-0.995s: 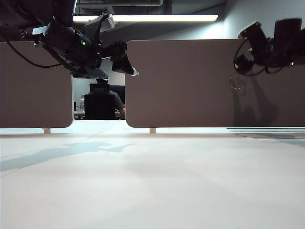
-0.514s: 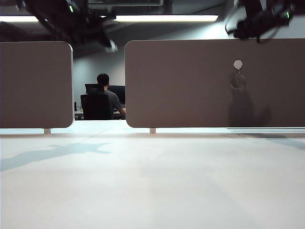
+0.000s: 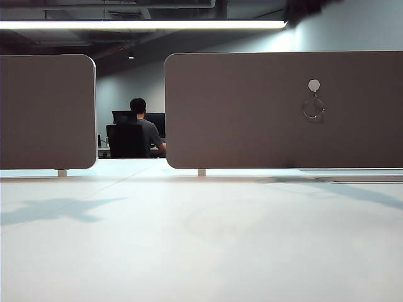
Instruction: Hang the earring on the hook.
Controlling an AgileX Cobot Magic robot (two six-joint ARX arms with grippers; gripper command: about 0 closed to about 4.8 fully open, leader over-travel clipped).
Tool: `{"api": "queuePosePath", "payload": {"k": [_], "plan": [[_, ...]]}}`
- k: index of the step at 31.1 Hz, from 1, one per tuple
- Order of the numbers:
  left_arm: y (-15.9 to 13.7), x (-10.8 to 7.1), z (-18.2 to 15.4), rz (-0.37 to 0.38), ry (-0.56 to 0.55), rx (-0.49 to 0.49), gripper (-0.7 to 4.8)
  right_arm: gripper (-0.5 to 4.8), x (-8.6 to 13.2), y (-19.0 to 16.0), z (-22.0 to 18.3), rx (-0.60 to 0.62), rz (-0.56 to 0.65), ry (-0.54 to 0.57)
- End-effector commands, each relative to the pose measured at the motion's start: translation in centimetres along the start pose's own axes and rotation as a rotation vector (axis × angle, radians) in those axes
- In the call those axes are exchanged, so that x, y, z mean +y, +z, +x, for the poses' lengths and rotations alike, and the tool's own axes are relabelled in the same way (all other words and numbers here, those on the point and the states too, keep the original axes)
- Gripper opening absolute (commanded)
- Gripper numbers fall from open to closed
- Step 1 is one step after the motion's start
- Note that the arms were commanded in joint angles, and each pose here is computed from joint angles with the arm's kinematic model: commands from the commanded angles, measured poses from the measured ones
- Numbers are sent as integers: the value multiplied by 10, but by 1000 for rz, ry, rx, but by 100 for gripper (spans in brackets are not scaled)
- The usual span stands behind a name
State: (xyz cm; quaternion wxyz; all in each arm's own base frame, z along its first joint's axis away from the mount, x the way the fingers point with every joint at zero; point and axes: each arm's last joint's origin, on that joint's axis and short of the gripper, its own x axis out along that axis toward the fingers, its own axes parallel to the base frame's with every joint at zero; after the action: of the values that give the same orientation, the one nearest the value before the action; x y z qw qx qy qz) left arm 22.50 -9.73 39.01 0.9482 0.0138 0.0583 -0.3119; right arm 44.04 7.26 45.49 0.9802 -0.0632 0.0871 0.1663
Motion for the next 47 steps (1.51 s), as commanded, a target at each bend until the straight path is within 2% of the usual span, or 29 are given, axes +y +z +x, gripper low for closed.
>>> {"api": "queuePosePath", "payload": {"k": [1, 5, 9, 16, 19, 24, 28, 32, 35, 38, 41, 44, 47], "plan": [[11, -4, -27, 2, 72, -36, -6, -6, 9, 20, -29, -17, 17, -6], [25, -14, -69, 18, 93, -111, -6, -6, 32, 42, -68, -28, -8, 41], [27, -24, -110, 3, 122, -134, -6, -6, 54, 55, -114, -69, -24, 72], [25, -37, -161, 3, 154, -187, -6, -6, 72, 44, -213, -115, -40, 99], [21, -40, -171, 3, 151, -176, -6, -6, 75, 26, -256, -141, -35, 90], [5, -39, -177, -22, 249, -50, -6, -6, 80, -25, -314, -144, -11, 104], [-12, -41, -182, -51, 222, -38, -6, -5, 84, -77, -347, -142, 44, 108], [-43, -45, -195, -99, 221, -51, -6, -6, 90, -131, -364, -129, 89, 144], [-67, -48, -205, -96, 230, -96, -6, -6, 95, -168, -365, -152, 91, 199], [-94, -49, -206, -93, 234, -136, -6, -6, 101, -206, -351, -167, 195, 264], [-118, -47, -196, -113, 214, -211, -6, -6, 106, -238, -331, -172, 282, 340], [-132, -45, -179, -118, 130, -298, -6, -6, 109, -264, -312, -193, 288, 372], [-152, -41, -160, -128, 121, -276, -6, -6, 112, -285, -298, -188, 288, 357]]}}
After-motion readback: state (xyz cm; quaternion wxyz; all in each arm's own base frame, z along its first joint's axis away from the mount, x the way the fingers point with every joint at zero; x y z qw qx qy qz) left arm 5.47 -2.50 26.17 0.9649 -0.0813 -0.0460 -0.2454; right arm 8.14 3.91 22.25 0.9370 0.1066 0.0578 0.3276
